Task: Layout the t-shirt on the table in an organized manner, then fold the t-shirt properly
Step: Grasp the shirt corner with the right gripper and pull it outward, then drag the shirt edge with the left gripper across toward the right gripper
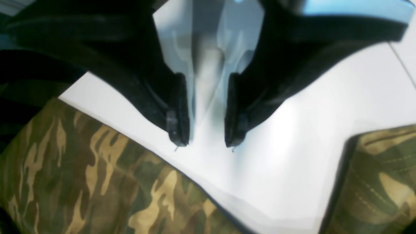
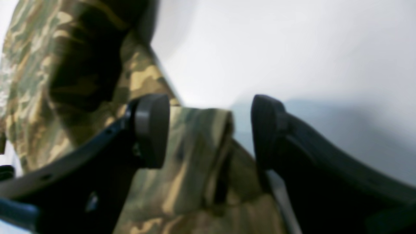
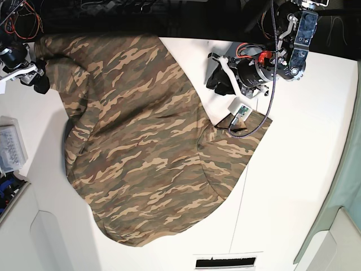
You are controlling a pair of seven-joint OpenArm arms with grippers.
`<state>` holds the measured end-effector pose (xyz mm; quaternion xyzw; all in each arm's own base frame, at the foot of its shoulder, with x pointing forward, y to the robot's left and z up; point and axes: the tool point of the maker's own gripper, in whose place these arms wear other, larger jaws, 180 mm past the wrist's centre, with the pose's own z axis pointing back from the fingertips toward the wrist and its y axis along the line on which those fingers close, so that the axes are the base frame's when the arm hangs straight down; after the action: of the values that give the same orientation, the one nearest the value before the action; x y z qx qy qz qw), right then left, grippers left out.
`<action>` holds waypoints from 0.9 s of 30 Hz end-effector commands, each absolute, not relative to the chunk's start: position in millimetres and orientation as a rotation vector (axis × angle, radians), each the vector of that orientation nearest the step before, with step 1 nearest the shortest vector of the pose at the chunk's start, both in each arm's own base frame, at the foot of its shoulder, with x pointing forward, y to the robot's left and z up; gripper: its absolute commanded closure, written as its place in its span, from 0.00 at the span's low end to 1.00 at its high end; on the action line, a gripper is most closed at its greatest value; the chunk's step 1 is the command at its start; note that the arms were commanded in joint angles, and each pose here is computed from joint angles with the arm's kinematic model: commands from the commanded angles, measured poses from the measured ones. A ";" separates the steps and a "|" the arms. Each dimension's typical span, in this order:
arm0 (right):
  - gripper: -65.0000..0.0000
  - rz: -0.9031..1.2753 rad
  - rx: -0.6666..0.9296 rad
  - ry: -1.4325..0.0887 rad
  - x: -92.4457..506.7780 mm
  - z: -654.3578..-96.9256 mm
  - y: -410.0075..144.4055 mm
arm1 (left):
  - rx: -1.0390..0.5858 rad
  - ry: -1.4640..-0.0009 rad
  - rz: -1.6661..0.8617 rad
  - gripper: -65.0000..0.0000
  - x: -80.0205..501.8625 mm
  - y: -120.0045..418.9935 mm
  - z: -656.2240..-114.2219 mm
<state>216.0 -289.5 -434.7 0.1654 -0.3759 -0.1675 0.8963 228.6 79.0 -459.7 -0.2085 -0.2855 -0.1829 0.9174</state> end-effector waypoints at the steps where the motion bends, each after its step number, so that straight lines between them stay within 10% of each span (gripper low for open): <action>1: 0.48 -0.335 0.353 -0.837 226.8 -420.8 -292.6 | -0.423 -0.591 -0.382 0.65 230.5 81.0 -457.4; 8: 1.00 -0.347 0.367 -0.837 226.3 -422.9 -287.4 | -0.423 -0.591 -0.382 0.65 230.5 81.2 -457.4; 27: 1.00 -0.275 0.344 -0.923 248.2 -391.5 -286.9 | -0.761 -0.645 -0.346 0.71 223.1 -3.7 -423.1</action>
<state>238.0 -280.3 -407.6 0.1684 -0.4159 -0.1428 0.8822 215.2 -1.2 -434.0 -0.3536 -0.2882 -0.1656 0.8744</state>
